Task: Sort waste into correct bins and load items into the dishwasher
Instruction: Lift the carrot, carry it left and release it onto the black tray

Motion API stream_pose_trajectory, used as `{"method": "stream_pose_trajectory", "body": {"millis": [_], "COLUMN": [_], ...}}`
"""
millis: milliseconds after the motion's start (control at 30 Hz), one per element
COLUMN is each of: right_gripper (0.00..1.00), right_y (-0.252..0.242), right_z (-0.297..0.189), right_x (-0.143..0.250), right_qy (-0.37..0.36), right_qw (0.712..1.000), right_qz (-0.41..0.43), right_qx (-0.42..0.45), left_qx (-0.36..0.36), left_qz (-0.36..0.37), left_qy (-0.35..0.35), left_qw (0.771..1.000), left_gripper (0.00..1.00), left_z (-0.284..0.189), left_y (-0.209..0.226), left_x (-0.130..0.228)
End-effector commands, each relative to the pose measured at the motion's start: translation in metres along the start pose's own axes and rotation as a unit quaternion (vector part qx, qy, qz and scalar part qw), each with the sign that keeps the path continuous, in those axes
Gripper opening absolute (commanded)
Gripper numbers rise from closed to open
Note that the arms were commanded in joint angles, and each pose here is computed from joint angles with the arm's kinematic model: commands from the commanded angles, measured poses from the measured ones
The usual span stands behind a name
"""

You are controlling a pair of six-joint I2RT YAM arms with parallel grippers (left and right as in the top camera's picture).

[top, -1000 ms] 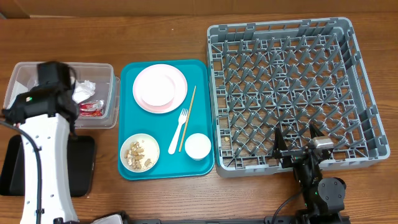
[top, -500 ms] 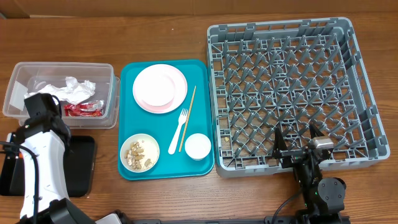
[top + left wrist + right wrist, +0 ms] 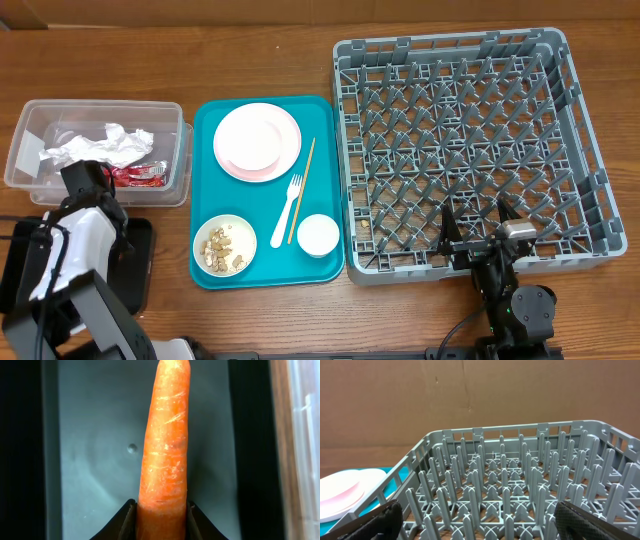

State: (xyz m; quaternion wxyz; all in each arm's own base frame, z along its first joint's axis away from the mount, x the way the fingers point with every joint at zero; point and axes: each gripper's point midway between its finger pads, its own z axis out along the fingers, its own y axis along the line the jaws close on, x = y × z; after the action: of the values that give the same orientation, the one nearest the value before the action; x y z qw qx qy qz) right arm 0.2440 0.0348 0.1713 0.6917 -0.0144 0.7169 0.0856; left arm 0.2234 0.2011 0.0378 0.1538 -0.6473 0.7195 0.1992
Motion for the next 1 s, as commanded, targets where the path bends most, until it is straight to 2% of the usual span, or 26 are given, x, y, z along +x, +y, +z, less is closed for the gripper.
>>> {"method": "stream_pose_trajectory", "body": {"millis": [0, 33, 67, 200, 267, 300, 433, 733, 967], "right_gripper": [1.00, 1.00, 1.00, 1.00, 1.00, 1.00, 1.00, 1.00, 1.00], "right_y": [-0.001, -0.001, -0.001, -0.001, -0.001, -0.001, -0.001, -0.001, -0.001], "right_z": [0.000, 0.000, 0.000, 0.000, 0.000, 0.000, 0.000, 0.000, 0.000], "right_x": [0.002, 0.001, 0.002, 0.002, 0.002, 0.001, 0.002, 0.002, 0.002], "right_qy": [-0.003, -0.003, -0.003, -0.003, -0.003, -0.003, -0.003, -0.003, -0.003], "right_qw": [1.000, 1.000, 1.000, 1.000, 1.000, 1.000, 1.000, 1.000, 1.000], "right_qz": [0.000, 0.000, 0.000, 0.000, 0.000, 0.000, 0.000, 0.000, 0.000], "right_qx": [0.003, 0.003, 0.003, 0.003, 0.003, 0.003, 0.003, 0.003, 0.003], "left_qx": [-0.007, -0.009, -0.010, -0.009, -0.009, -0.009, -0.010, 0.014, 0.008], "left_qz": [0.018, 0.019, 0.020, 0.019, 0.019, 0.019, 0.020, 0.030, 0.052], "left_qy": [0.019, 0.020, 0.021, 0.020, 0.019, 0.020, 0.020, 0.034, 0.058], "left_qw": [1.000, 1.000, 1.000, 1.000, 1.000, 1.000, 1.000, 0.999, 0.997], "left_gripper": [0.04, 0.05, 0.13, 0.30, 0.52, 0.55, 0.57, 0.55, 0.40], "left_z": [0.009, 0.011, 0.011, 0.011, 0.011, 0.011, 0.011, 0.005, -0.023], "left_y": [0.001, 0.002, 0.002, 0.001, 0.001, 0.001, 0.001, -0.010, -0.015], "left_x": [0.009, 0.010, 0.011, 0.010, 0.010, 0.010, 0.010, 0.009, -0.005]}}
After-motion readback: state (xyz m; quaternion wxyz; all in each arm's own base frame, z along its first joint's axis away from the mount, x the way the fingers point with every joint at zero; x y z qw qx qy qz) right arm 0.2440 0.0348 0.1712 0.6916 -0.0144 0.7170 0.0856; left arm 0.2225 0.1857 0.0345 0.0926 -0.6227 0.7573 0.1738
